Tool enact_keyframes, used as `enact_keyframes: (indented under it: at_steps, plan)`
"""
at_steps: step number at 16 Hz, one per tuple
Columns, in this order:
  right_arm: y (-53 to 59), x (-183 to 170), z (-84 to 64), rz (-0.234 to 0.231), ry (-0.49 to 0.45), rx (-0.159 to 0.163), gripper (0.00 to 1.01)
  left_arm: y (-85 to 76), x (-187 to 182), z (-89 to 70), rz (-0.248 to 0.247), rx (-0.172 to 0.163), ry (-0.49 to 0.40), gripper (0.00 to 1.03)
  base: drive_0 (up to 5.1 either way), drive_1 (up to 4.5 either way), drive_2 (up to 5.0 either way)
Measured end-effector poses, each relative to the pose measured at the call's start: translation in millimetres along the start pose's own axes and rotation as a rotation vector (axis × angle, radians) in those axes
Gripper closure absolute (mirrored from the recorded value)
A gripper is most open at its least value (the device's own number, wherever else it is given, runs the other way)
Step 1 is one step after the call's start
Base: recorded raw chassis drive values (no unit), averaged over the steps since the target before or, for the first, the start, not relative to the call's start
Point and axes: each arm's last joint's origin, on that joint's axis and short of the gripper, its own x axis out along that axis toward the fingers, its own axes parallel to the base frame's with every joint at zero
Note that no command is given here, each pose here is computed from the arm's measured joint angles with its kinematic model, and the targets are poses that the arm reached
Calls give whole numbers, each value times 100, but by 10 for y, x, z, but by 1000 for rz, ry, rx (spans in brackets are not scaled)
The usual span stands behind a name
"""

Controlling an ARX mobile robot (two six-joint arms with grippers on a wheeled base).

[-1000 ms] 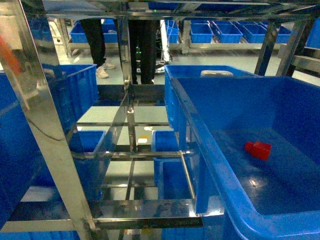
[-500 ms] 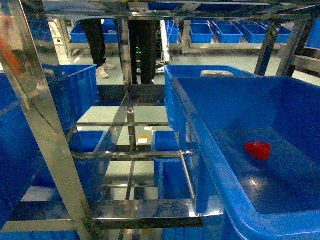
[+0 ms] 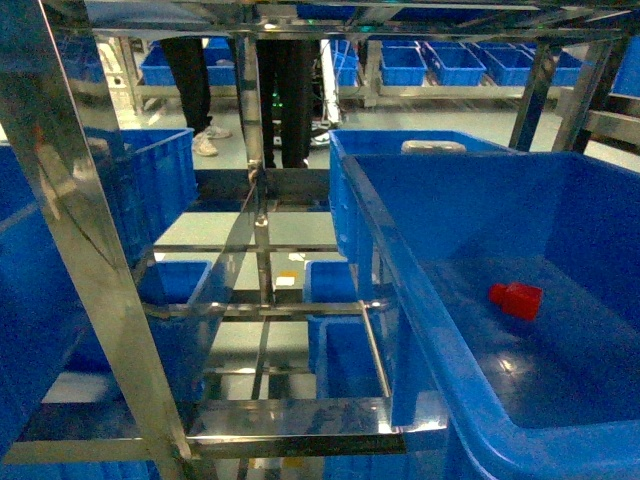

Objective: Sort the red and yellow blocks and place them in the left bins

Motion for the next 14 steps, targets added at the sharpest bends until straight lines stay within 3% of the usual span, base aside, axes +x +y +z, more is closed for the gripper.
enact_keyframes:
  at_steps: [3, 5, 6, 7, 8, 9, 10, 14]
  plan:
    - [31, -22, -170, 0, 23, -3, 70, -24, -10, -154, 26, 3, 22, 68, 0, 0, 0]
    - [80, -41, -260, -4, 31, -5, 78, -91, -23, -285, 2, 2, 42, 77, 0, 0, 0]
    - [127, -72, -368, 21, 36, -8, 89, -121, -39, -386, -20, 2, 52, 86, 0, 0, 0]
    - [128, -121, -438, 20, 15, -14, 99, -108, -67, -467, -4, 3, 44, 101, 0, 0, 0]
    - [115, -154, -504, 3, 10, -12, 99, -95, -99, -518, 13, 3, 27, 101, 0, 0, 0]
    - [113, -243, -771, 6, 22, -12, 99, -99, -155, -763, 1, 3, 44, 101, 0, 0, 0]
    - [112, -281, -850, 6, 20, -12, 99, -98, -186, -808, 1, 3, 29, 101, 0, 0, 0]
    - [110, -342, -976, 6, 23, -12, 99, -95, -260, -944, 2, 3, 56, 101, 0, 0, 0]
